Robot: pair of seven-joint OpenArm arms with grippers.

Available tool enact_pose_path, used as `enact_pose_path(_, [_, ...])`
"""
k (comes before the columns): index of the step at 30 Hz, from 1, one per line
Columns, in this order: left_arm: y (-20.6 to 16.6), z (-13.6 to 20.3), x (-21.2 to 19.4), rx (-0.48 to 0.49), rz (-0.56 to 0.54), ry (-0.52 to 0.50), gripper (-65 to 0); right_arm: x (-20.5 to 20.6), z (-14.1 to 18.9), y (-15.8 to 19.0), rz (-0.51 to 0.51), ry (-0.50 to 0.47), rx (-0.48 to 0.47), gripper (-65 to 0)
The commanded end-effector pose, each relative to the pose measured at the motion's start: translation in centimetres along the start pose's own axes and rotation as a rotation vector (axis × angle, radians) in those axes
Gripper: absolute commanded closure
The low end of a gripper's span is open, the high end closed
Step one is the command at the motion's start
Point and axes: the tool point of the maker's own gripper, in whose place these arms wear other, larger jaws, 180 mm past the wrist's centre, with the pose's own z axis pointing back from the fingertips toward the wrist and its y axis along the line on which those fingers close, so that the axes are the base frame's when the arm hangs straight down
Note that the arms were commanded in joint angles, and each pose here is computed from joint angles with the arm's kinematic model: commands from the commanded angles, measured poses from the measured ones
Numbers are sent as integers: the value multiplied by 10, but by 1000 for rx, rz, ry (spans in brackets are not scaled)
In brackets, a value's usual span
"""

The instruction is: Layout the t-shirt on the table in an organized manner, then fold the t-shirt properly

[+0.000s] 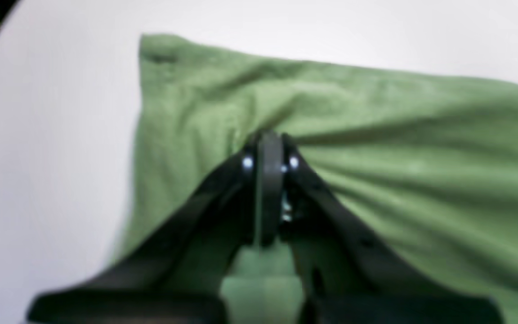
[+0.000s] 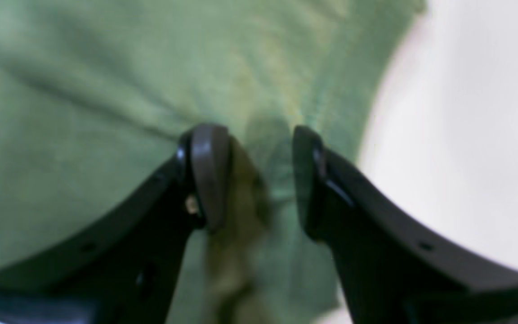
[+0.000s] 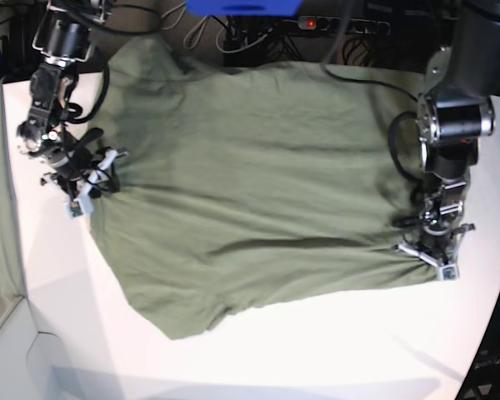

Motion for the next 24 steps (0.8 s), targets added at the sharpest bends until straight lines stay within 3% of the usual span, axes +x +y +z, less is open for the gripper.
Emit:
enact_pose_path(1, [18, -3, 31, 38, -18, -78, -14, 10, 4, -12, 19, -20, -24, -240])
enact_pose_path(6, [18, -5, 57, 29, -109, -149, -15, -3, 10, -18, 32, 9, -34, -240])
enact_pose_path(11, [-12, -8, 88, -17, -158, -196, -18, -23, 15, -17, 32, 48, -31, -240])
enact_pose_path(13, [-25, -9, 93, -35, -162, -203, -52, -27, 16, -18, 36, 57, -33, -240])
enact_pose_path(19, [-51, -7, 104, -72, -156, -232, -241, -11, 23, -28, 73, 26, -59, -243])
enact_pose_path(24, [-54, -2, 138, -69, -126, -318, -267, 45, 37, -21, 133, -111, -91, -244])
